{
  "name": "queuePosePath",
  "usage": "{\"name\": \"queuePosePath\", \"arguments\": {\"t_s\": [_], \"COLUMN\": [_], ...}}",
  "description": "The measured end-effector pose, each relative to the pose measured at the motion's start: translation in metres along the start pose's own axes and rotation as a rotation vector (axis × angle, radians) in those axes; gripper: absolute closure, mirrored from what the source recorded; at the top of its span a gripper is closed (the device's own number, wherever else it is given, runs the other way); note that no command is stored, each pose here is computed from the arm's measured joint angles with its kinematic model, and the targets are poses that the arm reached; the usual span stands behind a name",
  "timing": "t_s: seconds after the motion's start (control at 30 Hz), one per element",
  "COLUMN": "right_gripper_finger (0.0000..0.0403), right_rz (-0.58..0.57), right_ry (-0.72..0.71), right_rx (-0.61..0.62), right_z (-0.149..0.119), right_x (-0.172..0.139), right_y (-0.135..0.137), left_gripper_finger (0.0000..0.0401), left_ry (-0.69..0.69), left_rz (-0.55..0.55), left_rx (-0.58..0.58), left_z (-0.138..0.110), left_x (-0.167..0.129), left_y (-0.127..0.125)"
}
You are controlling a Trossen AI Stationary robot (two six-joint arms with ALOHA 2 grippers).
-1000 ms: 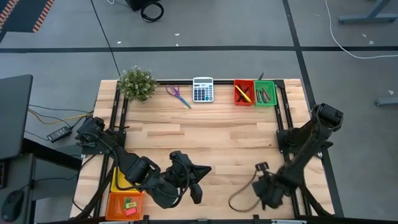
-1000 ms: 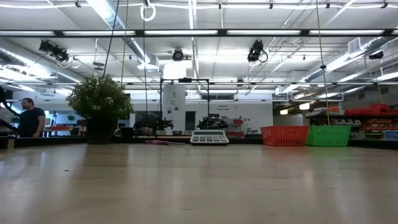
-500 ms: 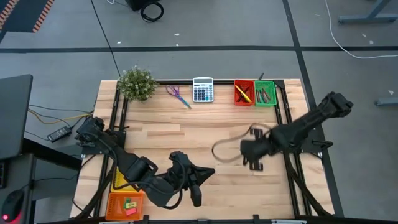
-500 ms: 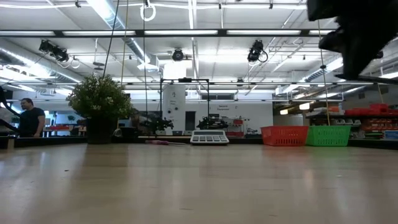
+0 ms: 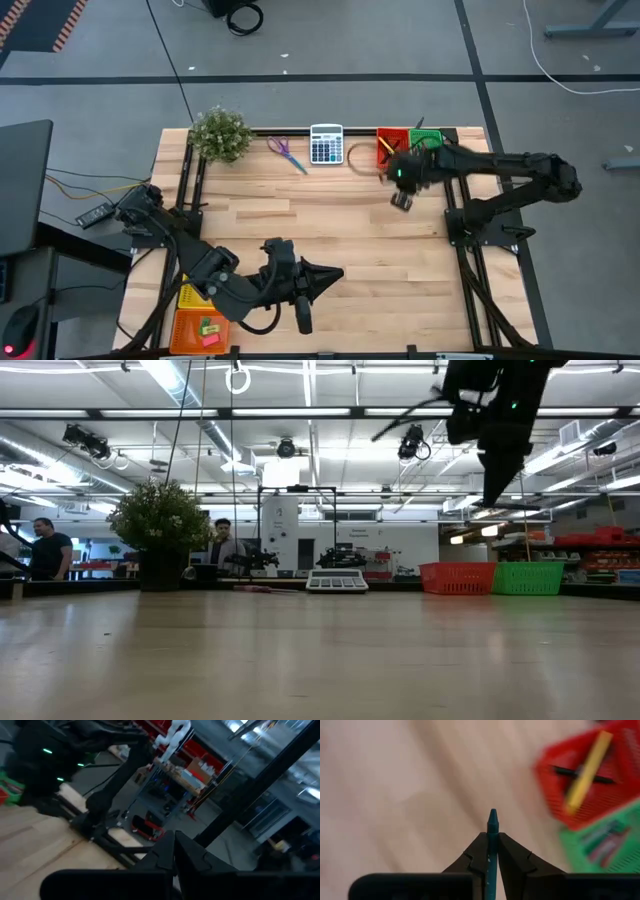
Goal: Sort crayons/erasers/pens/pencils in bins
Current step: Put the green crayon into the green bin
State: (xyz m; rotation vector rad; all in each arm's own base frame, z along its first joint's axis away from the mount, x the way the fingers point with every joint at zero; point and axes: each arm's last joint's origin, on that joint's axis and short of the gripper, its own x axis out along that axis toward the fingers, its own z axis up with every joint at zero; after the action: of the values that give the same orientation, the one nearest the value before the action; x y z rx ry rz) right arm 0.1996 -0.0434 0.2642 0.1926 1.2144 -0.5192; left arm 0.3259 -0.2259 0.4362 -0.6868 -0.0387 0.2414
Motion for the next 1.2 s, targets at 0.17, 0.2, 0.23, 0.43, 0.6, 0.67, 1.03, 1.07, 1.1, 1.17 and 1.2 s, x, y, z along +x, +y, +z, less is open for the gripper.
{"name": "queuePosePath", "arguments": {"t_s": [0.17, 0.2, 0.23, 0.43, 0.6, 0.67, 1.03, 1.07, 1.1, 1.17, 1.2], "right_gripper_finger": [0.0360, 0.0360, 0.0360, 0.0360, 0.0360, 0.0360, 0.0360, 0.0360, 0.0360, 0.0360, 0.0360], "right_rz": [-0.080, -0.089, -0.098, -0.139, -0.131, -0.128, -0.187, -0.189, -0.192, -0.198, -0.199], "right_ry": [0.025, 0.027, 0.030, 0.025, 0.042, 0.072, 0.182, 0.165, 0.148, 0.126, 0.117], "right_rx": [0.144, 0.175, 0.206, 0.352, 0.402, 0.412, 0.579, 0.595, 0.607, 0.621, 0.625], "right_z": [0.007, 0.008, 0.007, 0.003, 0.004, 0.005, 0.000, 0.000, 0.001, 0.002, 0.003], "right_x": [0.010, 0.012, 0.013, 0.019, 0.035, 0.045, 0.081, 0.081, 0.081, 0.082, 0.082], "right_y": [-0.052, -0.062, -0.072, -0.122, -0.145, -0.149, -0.180, -0.182, -0.184, -0.186, -0.187], "left_gripper_finger": [0.0377, 0.0378, 0.0379, 0.0389, 0.0383, 0.0381, 0.0386, 0.0384, 0.0382, 0.0379, 0.0379], "left_ry": [-0.008, -0.007, -0.007, -0.010, -0.015, -0.019, -0.029, -0.028, -0.028, -0.024, -0.019], "left_rz": [-0.015, -0.016, -0.016, -0.017, -0.013, -0.009, 0.001, -0.004, -0.008, -0.008, -0.005], "left_rx": [-0.016, -0.016, -0.016, -0.019, -0.006, -0.006, 0.012, 0.014, 0.011, 0.023, 0.032], "left_z": [0.002, 0.002, 0.002, 0.004, 0.006, 0.007, 0.015, 0.016, 0.017, 0.021, 0.021], "left_x": [-0.001, -0.001, -0.001, -0.002, 0.000, 0.002, 0.002, 0.000, -0.001, -0.003, -0.003], "left_y": [-0.002, -0.002, -0.002, -0.002, -0.001, 0.000, 0.003, 0.003, 0.002, 0.003, 0.004]}}
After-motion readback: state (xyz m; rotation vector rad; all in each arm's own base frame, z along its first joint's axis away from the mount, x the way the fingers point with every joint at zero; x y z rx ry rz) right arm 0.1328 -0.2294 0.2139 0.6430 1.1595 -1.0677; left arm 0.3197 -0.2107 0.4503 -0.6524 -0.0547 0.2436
